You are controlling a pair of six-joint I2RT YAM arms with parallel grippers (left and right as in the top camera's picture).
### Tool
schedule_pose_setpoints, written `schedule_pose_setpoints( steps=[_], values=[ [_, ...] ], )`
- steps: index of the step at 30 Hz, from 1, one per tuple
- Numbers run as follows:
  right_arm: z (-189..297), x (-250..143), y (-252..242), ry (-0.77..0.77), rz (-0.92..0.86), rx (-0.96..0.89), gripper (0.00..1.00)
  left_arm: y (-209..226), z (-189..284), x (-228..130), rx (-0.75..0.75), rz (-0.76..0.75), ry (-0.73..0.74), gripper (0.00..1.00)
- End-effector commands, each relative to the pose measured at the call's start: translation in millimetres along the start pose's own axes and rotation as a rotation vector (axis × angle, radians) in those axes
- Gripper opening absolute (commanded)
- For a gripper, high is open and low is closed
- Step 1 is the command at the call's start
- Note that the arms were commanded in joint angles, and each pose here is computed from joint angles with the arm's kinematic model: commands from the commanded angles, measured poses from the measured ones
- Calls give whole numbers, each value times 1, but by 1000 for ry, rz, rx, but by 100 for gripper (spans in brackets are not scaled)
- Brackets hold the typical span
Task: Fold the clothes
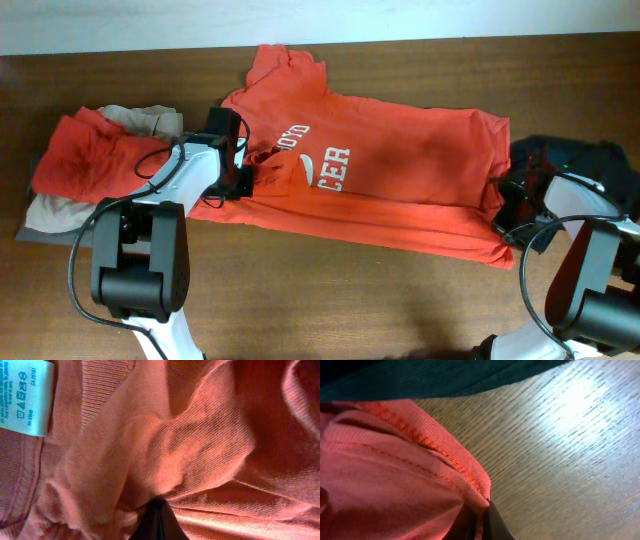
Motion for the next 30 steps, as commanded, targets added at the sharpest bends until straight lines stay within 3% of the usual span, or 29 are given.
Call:
schedule_pose_setpoints(
  steps=[1,7,10,12,14,18,21,25,30],
  values=[
    [-4,7,-15,-30,-53,-73,18,4,-15,-11,6,6,66,0],
    [58,22,16,-49,33,189,46,-2,12,0,-66,8,18,3],
    [94,30,25,-95,36,287,59,0,42,8,-59,8,-29,20],
    [113,34,34,-116,58,376,61,1,66,16,-60,8,-85,33],
    [120,38,42,-129,79,439,59,2,84,22,-57,7,-142,38],
    [114,50,56,-172,88,493,53,7,103,44,-32,5,-288,38],
    [100,63,70,-183,94,516,38,6,107,72,-46,-64,-436,25],
    [73,75,87,-168,102,539,29,3,101,107,-63,-173,-605,20],
    [25,85,90,-127,81,451,20,2,58,122,-72,-191,-604,18]
  ],
)
Point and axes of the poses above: each gripper's point midway between its finger pads, its own z axis back along the fingers, its own y axis along the line the jaws close on, x = y × z, the point moved 6 cm from there along z, back along the fingers, and after that the axes turned 14 degrees about -z, right-handed, at the moved point
